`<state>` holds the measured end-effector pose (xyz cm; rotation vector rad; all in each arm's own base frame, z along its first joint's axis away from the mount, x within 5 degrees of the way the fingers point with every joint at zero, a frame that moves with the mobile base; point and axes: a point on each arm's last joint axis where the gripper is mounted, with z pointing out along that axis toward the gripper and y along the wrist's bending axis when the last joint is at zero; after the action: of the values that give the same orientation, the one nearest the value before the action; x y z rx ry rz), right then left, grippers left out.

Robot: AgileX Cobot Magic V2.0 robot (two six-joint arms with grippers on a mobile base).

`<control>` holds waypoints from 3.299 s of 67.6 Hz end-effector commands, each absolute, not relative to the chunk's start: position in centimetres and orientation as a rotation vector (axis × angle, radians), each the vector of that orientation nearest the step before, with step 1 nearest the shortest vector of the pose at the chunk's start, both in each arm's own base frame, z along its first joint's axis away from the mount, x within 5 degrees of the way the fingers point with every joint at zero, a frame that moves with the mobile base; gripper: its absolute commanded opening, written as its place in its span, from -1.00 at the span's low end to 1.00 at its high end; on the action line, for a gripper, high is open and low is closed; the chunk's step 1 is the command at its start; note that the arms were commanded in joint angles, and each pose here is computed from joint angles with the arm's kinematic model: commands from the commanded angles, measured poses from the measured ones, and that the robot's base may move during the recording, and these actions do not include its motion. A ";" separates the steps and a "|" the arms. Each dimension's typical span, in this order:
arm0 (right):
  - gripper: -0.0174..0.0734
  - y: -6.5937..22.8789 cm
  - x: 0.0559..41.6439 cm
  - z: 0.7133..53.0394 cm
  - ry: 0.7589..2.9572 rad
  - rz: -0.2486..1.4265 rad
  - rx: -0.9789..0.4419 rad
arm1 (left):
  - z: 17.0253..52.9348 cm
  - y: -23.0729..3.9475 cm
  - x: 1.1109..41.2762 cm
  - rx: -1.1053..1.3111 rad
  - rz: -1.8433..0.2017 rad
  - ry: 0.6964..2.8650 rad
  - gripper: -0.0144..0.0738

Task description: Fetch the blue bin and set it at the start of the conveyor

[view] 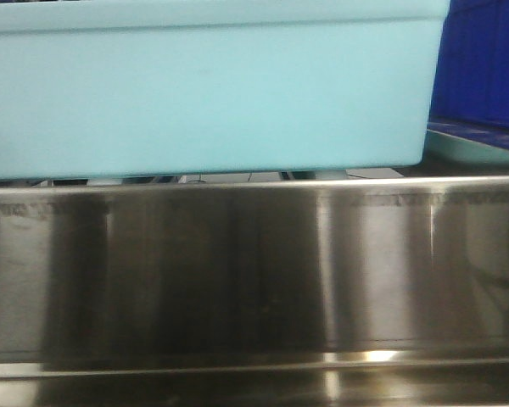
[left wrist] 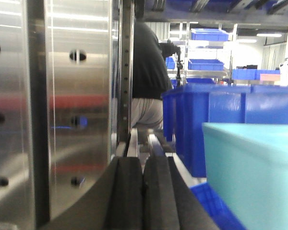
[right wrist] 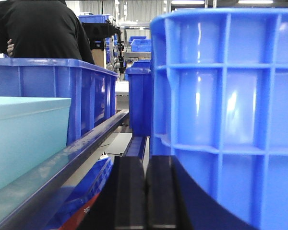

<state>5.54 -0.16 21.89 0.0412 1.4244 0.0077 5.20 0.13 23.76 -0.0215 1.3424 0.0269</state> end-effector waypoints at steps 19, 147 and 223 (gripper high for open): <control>-0.62 0.3 2.7 30.9 1.463 0.042 -0.001 | 32.1 0.4 2.4 -0.027 0.090 1.373 -0.03; 0.37 11.8 32.9 37.0 2.583 0.285 -0.232 | 36.0 -6.6 29.8 0.079 -0.056 2.554 0.33; -0.95 12.2 33.9 35.6 2.610 0.295 -0.227 | 34.8 -6.9 30.5 0.070 -0.076 2.609 -0.93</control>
<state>34.92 12.59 33.38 -0.2065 2.6813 0.2936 31.59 -7.15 32.84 0.0647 2.6701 -0.0570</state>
